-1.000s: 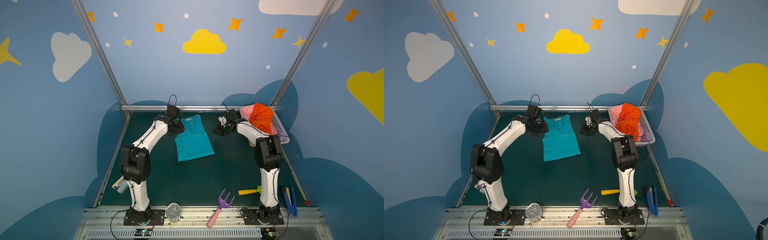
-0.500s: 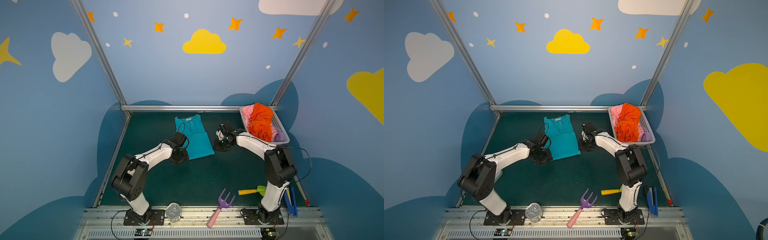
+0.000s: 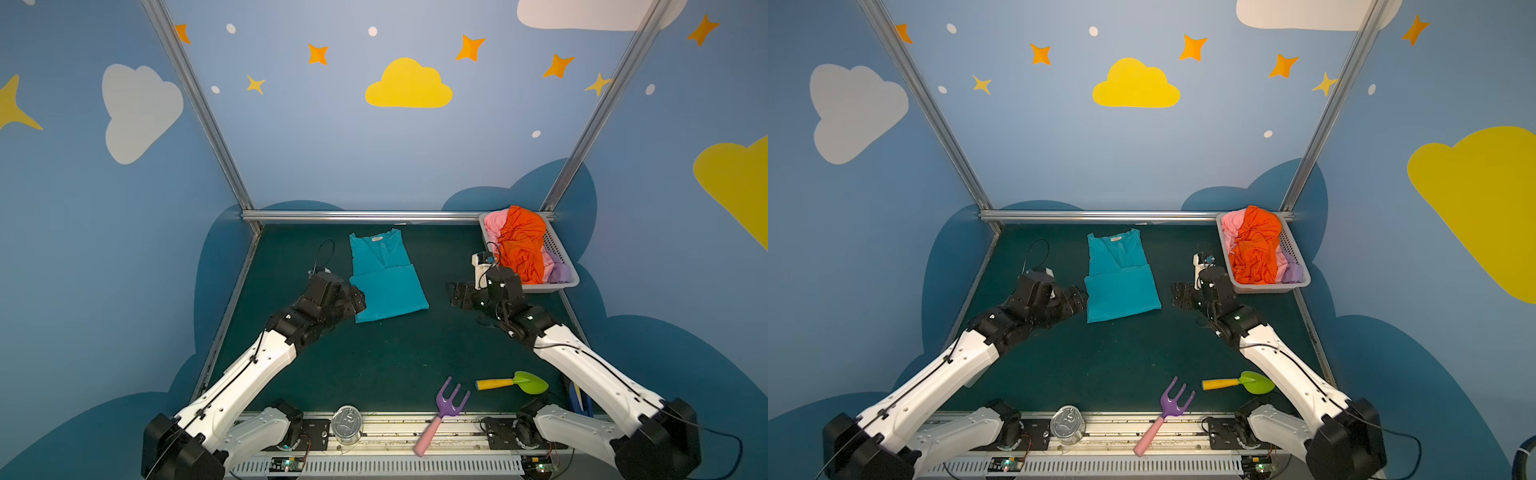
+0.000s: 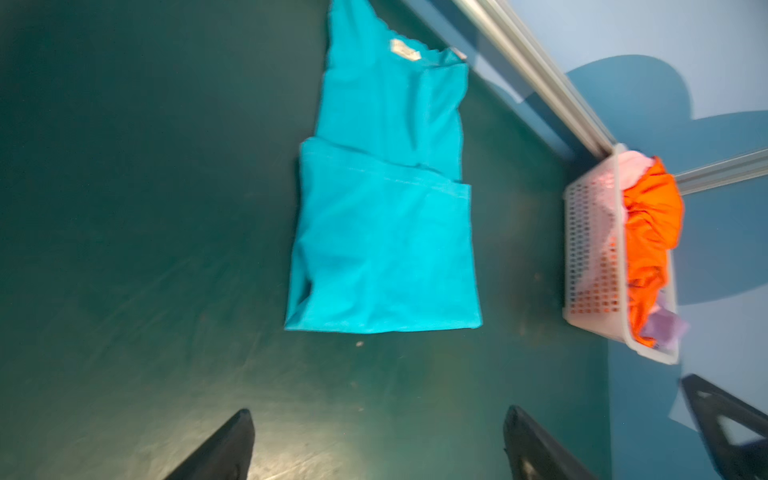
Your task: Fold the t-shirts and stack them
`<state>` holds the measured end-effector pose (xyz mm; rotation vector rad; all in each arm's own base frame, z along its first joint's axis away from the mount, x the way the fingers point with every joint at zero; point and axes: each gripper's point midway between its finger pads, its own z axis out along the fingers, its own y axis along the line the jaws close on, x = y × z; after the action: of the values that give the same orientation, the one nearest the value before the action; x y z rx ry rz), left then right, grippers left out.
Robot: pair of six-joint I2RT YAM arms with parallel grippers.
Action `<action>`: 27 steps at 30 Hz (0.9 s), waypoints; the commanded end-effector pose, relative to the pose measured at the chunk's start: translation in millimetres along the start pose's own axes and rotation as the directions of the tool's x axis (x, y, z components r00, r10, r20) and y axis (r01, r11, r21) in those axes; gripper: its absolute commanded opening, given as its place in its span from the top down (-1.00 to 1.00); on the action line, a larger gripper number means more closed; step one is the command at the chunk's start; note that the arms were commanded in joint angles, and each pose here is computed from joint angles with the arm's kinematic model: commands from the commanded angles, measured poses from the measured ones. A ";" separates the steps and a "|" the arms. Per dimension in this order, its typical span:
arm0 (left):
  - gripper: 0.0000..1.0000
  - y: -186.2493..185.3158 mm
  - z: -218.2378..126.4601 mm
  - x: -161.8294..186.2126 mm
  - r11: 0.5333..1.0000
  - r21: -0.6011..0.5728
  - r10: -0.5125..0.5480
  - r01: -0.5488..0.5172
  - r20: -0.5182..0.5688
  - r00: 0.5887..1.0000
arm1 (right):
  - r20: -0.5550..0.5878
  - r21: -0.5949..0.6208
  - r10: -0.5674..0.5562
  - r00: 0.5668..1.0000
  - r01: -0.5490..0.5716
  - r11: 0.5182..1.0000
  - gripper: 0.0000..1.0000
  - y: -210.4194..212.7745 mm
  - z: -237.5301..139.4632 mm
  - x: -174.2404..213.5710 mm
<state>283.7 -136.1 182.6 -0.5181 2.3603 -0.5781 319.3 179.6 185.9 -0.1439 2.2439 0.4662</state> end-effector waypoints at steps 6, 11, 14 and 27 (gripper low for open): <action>-0.94 39.3 29.0 15.9 0.992 -0.117 -0.054 0.055 0.009 0.998 | -0.242 -0.180 -0.028 0.970 -0.017 0.984 0.16 42.0 38.2 27.0; -0.86 39.1 65.5 29.9 0.990 -0.129 -0.072 0.060 -0.095 0.993 | -0.408 -0.204 0.007 0.913 -0.099 0.974 0.03 53.6 75.1 49.7; -0.80 41.1 88.4 37.6 0.988 -0.150 -0.066 0.040 -0.174 0.983 | -0.462 -0.184 0.032 0.886 -0.132 0.974 -0.24 52.6 96.3 60.4; -0.39 67.8 154.9 68.1 0.974 -0.205 -0.157 0.093 -0.319 0.935 | -0.595 -0.068 0.131 0.793 -0.212 0.975 -0.27 25.3 148.1 108.5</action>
<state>332.5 -157.2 29.9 -0.6844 2.6708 -0.5484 347.6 267.0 33.7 -0.2136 2.8105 0.7469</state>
